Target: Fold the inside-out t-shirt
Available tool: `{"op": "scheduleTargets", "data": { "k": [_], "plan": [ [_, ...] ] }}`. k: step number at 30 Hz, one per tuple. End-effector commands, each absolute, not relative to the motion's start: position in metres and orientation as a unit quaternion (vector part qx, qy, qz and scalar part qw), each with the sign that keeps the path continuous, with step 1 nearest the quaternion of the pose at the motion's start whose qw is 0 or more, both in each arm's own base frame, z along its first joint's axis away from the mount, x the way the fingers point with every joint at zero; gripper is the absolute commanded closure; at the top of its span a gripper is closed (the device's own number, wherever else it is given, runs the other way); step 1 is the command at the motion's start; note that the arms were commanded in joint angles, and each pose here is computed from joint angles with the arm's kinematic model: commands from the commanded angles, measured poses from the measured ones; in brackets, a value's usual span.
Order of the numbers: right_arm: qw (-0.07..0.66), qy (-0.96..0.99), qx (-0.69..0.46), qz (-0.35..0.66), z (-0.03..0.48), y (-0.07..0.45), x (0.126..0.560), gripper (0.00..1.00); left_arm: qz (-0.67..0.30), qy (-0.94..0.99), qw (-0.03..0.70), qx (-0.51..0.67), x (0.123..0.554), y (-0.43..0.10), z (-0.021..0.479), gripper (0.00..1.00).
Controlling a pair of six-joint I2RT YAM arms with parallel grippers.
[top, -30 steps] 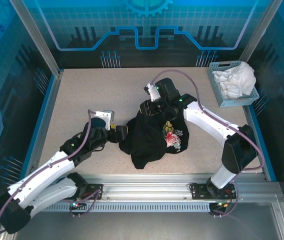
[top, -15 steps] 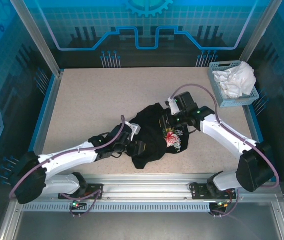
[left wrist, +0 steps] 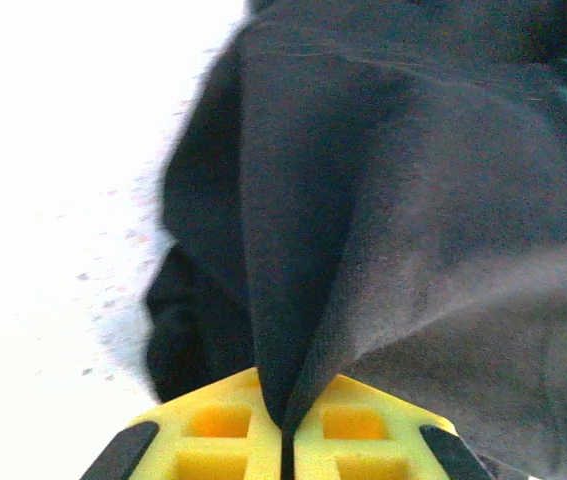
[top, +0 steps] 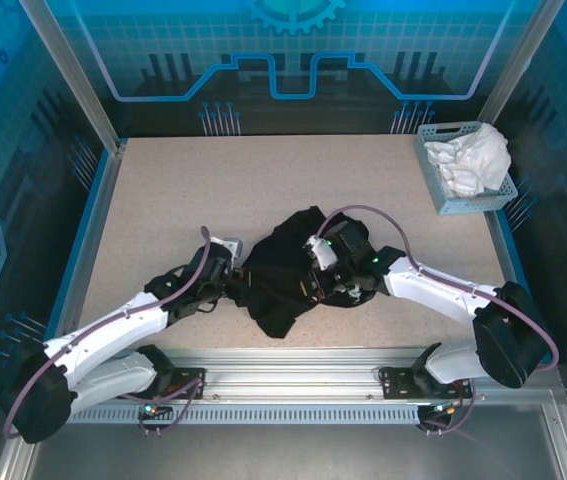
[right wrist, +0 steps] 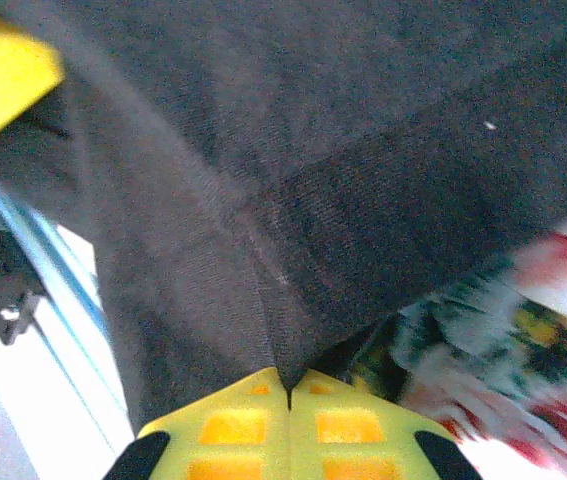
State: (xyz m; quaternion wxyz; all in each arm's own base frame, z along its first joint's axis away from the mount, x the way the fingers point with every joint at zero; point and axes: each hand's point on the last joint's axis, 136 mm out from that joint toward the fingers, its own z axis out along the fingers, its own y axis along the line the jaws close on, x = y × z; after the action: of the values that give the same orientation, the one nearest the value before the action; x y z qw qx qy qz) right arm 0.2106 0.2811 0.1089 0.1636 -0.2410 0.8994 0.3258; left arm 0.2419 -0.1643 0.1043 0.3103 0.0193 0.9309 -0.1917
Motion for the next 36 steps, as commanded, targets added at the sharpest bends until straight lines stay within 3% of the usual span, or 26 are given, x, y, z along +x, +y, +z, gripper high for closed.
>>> {"op": "scheduleTargets", "data": {
  "k": [1,4,7,11,16,23,30,36],
  "plan": [
    [0.207,0.845,-0.29,0.399,0.148,0.326,0.205,0.93,-0.156,0.943,0.295,-0.022,0.238,-0.133,0.086,0.86],
    [0.192,0.819,-0.331,0.428,0.152,0.353,0.186,0.85,-0.133,0.943,0.301,-0.052,0.243,-0.116,0.084,0.77],
    [0.189,0.817,-0.358,0.411,0.15,0.359,0.18,0.71,-0.114,0.938,0.319,-0.067,0.248,-0.106,0.093,0.62],
    [0.223,0.831,-0.352,0.37,0.157,0.333,0.195,0.58,-0.149,0.921,0.357,-0.053,0.25,-0.116,0.12,0.45],
    [0.284,0.853,-0.279,0.337,0.173,0.28,0.234,0.53,-0.201,0.899,0.385,0.05,0.248,-0.171,0.153,0.35],
    [0.342,0.903,-0.14,0.221,0.165,0.198,0.278,0.42,-0.128,0.919,0.326,0.181,0.264,-0.231,0.145,0.31],
    [0.346,0.908,-0.129,0.196,0.152,0.181,0.276,0.37,-0.105,0.925,0.266,0.249,0.281,-0.267,0.127,0.31],
    [0.338,0.911,-0.126,0.198,0.144,0.176,0.275,0.36,-0.093,0.923,0.248,0.28,0.293,-0.284,0.118,0.37]
  ]
}}
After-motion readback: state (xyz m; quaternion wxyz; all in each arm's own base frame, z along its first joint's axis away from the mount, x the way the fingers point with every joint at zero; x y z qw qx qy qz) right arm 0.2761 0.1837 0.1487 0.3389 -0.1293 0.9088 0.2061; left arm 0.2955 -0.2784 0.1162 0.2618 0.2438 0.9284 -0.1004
